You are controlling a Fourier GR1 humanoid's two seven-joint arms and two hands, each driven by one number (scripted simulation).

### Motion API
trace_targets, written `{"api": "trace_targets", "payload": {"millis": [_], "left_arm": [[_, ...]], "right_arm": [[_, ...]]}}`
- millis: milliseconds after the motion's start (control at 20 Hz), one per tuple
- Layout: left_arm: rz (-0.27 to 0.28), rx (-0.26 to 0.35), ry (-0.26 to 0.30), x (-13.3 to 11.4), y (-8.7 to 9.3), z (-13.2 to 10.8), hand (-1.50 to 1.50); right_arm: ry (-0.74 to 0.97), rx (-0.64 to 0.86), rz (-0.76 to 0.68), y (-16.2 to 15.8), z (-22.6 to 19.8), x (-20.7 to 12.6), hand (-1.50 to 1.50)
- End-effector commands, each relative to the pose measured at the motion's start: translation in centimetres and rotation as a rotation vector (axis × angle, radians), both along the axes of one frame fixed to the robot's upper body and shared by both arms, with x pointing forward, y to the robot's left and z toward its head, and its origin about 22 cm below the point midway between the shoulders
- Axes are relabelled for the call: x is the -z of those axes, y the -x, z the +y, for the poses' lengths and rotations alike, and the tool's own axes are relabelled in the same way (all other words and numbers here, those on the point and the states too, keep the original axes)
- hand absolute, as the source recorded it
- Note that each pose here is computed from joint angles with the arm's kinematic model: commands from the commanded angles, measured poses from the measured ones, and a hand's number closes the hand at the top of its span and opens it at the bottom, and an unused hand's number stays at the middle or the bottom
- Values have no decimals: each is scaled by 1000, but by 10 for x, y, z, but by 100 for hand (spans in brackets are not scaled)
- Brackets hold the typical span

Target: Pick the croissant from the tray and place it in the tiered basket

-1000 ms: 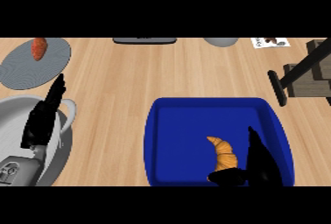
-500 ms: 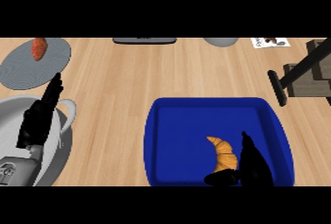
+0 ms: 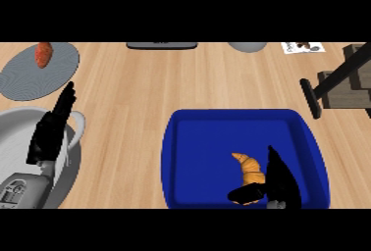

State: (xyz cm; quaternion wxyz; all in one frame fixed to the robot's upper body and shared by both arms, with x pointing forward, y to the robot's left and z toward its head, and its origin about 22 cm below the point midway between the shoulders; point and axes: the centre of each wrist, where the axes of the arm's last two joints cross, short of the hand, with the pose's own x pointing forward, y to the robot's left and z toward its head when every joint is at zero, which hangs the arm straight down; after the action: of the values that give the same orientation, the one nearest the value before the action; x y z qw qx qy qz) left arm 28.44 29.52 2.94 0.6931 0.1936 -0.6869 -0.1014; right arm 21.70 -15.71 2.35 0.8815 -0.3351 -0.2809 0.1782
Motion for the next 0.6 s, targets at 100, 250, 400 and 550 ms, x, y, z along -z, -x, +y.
{"api": "trace_targets", "payload": {"millis": [100,250,400,550], "left_arm": [[-2,5,1,4,11,12,0],[9,2,-12,4,15,17,0],[2,-5,-4,-15,-2,11,0],[-7,4,2,5,11,13,0]], "right_arm": [[-29,114,106,-19,9,7,-150],[-50,107,141,-10,3,7,-150],[-97,13,213,-6,16,22,150],[13,-143,189,-25,21,33,150]]}}
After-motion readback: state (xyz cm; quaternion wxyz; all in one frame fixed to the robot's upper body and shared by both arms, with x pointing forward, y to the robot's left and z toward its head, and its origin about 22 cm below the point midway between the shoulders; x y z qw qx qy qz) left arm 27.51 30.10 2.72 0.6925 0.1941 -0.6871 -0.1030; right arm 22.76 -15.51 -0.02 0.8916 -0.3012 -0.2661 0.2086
